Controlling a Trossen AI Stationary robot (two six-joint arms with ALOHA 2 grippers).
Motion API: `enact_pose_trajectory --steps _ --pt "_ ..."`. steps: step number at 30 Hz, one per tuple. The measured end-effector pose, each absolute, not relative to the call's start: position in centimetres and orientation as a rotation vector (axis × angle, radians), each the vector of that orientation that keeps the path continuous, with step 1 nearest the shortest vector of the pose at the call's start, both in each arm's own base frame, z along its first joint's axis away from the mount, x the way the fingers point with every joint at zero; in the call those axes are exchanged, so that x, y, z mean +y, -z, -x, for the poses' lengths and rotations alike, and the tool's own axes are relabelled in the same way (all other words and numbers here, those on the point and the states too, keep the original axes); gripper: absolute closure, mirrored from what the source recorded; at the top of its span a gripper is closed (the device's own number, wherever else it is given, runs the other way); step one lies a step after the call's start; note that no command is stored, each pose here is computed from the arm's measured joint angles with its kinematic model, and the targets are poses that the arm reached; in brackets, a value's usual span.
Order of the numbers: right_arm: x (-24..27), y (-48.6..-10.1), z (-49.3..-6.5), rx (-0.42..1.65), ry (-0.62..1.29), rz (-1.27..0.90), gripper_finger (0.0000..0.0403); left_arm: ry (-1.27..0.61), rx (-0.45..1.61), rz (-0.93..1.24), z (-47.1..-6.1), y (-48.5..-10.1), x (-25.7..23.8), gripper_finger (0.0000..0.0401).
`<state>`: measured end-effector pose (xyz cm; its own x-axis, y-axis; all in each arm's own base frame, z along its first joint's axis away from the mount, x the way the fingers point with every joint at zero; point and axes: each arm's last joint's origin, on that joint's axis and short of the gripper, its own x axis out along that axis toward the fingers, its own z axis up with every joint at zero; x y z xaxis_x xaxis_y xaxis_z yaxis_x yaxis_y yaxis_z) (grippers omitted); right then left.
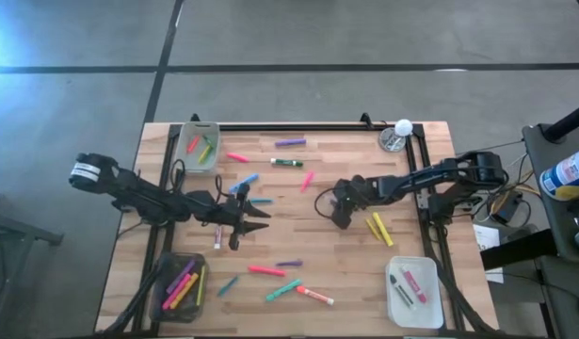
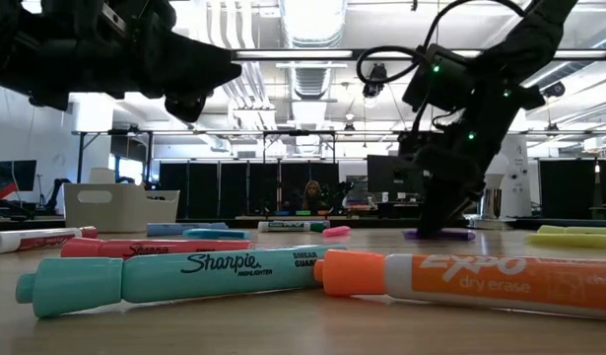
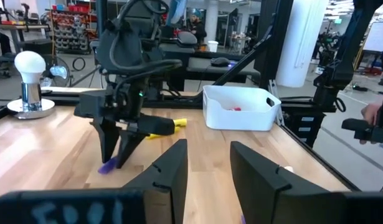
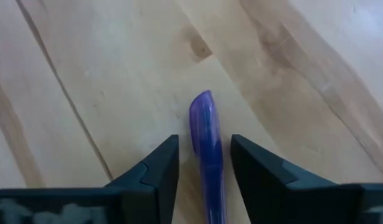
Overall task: Pick & Place Markers
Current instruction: Put the right violet pen into the gray bin
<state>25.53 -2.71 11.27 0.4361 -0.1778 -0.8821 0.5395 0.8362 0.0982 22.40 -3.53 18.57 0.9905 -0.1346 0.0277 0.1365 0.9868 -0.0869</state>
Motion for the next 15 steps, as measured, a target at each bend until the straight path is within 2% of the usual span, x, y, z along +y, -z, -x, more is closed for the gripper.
enact_pose_trajectory --steps 10,12,15 --pt "-2.3 -12.2 -25.5 0.986 0.421 -0.397 0.0368 -0.041 0.009 0.112 -22.4 -18.2 -3.0 0.0287" --pt "-2.0 -12.8 -25.7 0.942 0.389 -0.397 0.0372 -0.042 0.008 0.113 -22.4 -18.2 -3.0 0.0286" --pt "-1.2 -14.4 -26.9 0.755 0.316 -0.377 0.037 -0.042 0.007 0.114 -22.4 -18.2 -3.0 0.0286"
